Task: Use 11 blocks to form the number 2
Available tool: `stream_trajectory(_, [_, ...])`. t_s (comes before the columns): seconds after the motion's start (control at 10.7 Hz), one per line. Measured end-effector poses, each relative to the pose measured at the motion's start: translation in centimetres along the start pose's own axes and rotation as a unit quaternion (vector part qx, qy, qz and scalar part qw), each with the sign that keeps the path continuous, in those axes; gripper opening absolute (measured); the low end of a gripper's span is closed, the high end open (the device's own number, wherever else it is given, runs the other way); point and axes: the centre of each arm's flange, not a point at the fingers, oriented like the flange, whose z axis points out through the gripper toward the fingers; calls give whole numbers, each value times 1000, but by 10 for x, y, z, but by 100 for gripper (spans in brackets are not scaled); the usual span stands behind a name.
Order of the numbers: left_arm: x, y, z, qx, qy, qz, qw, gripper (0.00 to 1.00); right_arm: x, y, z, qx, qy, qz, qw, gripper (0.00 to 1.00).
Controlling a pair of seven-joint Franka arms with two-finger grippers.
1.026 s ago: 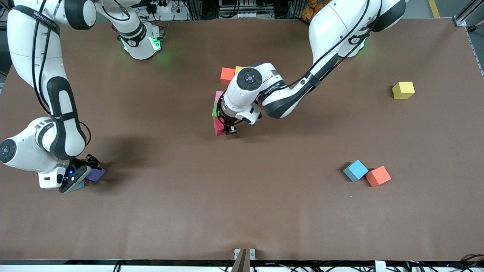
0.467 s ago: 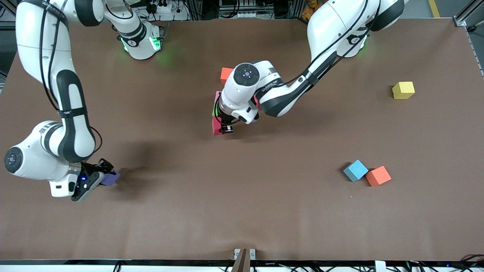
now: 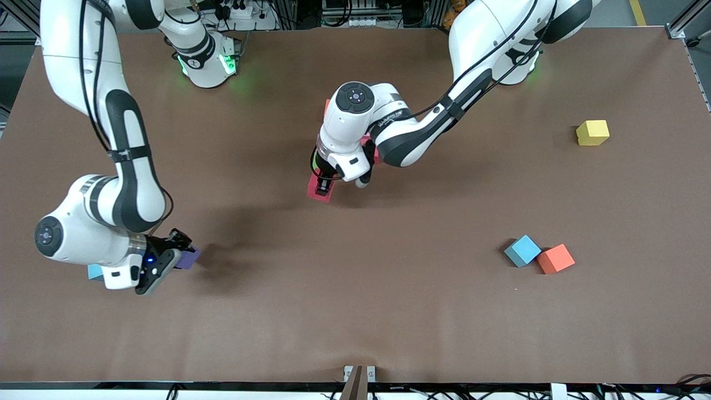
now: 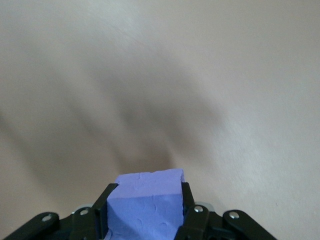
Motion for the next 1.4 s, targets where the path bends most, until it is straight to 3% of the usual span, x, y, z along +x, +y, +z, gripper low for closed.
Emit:
stream_trajectory(0.19, [5, 3, 0, -1, 2, 129, 992, 55, 34, -27, -1, 4, -4, -46, 999, 55])
stream_trajectory(0.28, [8, 5, 0, 0, 2, 195, 981, 55, 52, -42, 2, 1, -11, -84, 996, 55])
stream_trajectory(0.47, [16, 5, 10, 11, -9, 310, 951, 55, 74, -51, 8, -12, -22, -175, 984, 55])
stream_trajectory(0.65, [20, 3, 23, 22, -23, 398, 917, 55, 78, -39, 10, -26, -27, -257, 966, 55])
stream_trajectory(0.84, [23, 4, 32, 24, -31, 452, 891, 55, 79, -31, 10, -31, -29, -284, 958, 55])
stream_trajectory(1.12, [26, 5, 37, 35, -34, 520, 853, 55, 78, -29, 10, -32, -30, -285, 957, 55])
stream_trajectory(1.4, [31, 9, 44, 59, -36, 543, 837, 55, 77, -28, 11, -31, -31, -285, 958, 55])
